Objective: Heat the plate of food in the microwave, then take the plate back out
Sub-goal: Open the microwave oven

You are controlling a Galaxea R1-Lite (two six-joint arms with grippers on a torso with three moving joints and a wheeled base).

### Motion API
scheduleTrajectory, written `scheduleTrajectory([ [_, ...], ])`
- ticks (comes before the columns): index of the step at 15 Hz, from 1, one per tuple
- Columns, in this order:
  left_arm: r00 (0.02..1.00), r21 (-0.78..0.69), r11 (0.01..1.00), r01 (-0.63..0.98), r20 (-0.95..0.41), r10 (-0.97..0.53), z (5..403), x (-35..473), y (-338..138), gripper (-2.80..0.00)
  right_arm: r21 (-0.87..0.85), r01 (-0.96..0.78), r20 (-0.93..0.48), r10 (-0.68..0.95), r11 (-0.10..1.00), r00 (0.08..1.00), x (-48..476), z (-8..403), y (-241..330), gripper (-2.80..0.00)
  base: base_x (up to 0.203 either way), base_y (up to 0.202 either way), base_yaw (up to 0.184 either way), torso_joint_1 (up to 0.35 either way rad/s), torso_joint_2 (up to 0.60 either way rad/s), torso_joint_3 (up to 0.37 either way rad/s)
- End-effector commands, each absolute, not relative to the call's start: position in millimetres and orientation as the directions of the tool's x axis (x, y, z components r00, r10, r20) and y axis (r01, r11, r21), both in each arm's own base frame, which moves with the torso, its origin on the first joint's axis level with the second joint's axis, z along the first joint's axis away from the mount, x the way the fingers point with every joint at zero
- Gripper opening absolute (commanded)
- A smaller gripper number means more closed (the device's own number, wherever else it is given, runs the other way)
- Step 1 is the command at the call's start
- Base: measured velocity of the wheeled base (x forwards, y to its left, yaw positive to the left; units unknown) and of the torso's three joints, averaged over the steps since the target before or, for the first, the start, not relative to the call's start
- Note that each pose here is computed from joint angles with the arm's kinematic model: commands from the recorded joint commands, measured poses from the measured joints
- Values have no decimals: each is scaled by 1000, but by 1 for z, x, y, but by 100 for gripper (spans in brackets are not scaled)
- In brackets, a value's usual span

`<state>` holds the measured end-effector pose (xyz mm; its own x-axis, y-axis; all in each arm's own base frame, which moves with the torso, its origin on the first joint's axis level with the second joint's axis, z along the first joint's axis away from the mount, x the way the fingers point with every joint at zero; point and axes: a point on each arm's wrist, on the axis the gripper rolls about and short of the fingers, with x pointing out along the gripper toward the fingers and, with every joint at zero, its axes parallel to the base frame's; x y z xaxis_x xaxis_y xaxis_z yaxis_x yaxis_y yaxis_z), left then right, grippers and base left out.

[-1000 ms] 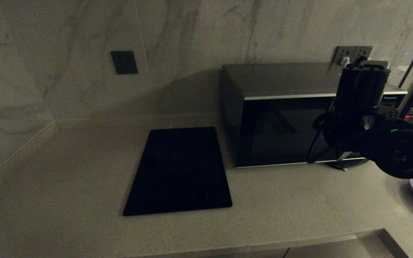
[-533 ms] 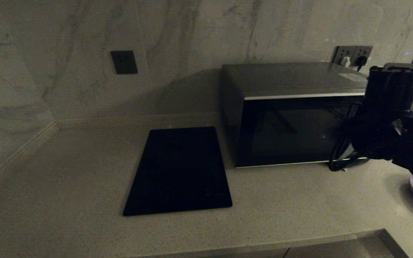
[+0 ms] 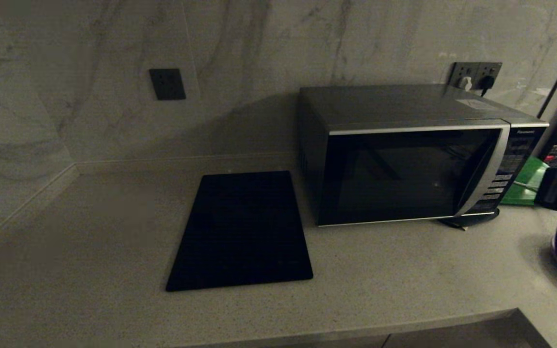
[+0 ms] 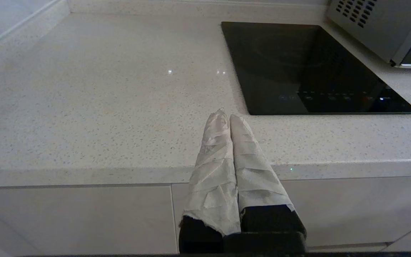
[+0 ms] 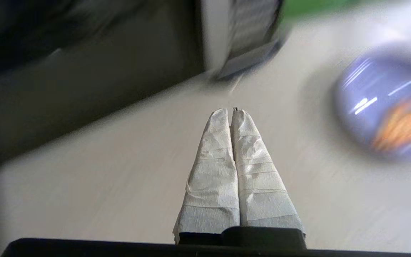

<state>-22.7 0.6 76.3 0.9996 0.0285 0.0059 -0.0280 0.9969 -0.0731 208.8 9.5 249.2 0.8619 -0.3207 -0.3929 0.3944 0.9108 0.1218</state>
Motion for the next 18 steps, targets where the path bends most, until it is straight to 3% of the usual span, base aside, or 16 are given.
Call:
scheduleTrajectory([
  [1,1000,-74,997,-29,6,29,76,-23,1,-280,253,346,-436,-213,903,875,182,254,-6,-280,0,0,0,0,0,0],
  [7,1000,-74,997,-29,6,29,76,-23,1,-280,186,556,-407,-451,810,794,173,250,-17,-280,0,0,0,0,0,0],
  [11,1000,-74,997,-29,6,29,76,-23,1,-280,241,590,-271,-530,771,803,186,258,-19,-280,0,0,0,0,0,0],
  [15,1000,-74,997,-29,6,29,76,-23,1,-280,226,698,-214,-664,680,716,226,245,-23,-280,0,0,0,0,0,0],
  [18,1000,-74,997,-29,6,29,76,-23,1,-280,76,779,-254,-744,622,619,251,219,-24,-280,0,0,0,0,0,0],
])
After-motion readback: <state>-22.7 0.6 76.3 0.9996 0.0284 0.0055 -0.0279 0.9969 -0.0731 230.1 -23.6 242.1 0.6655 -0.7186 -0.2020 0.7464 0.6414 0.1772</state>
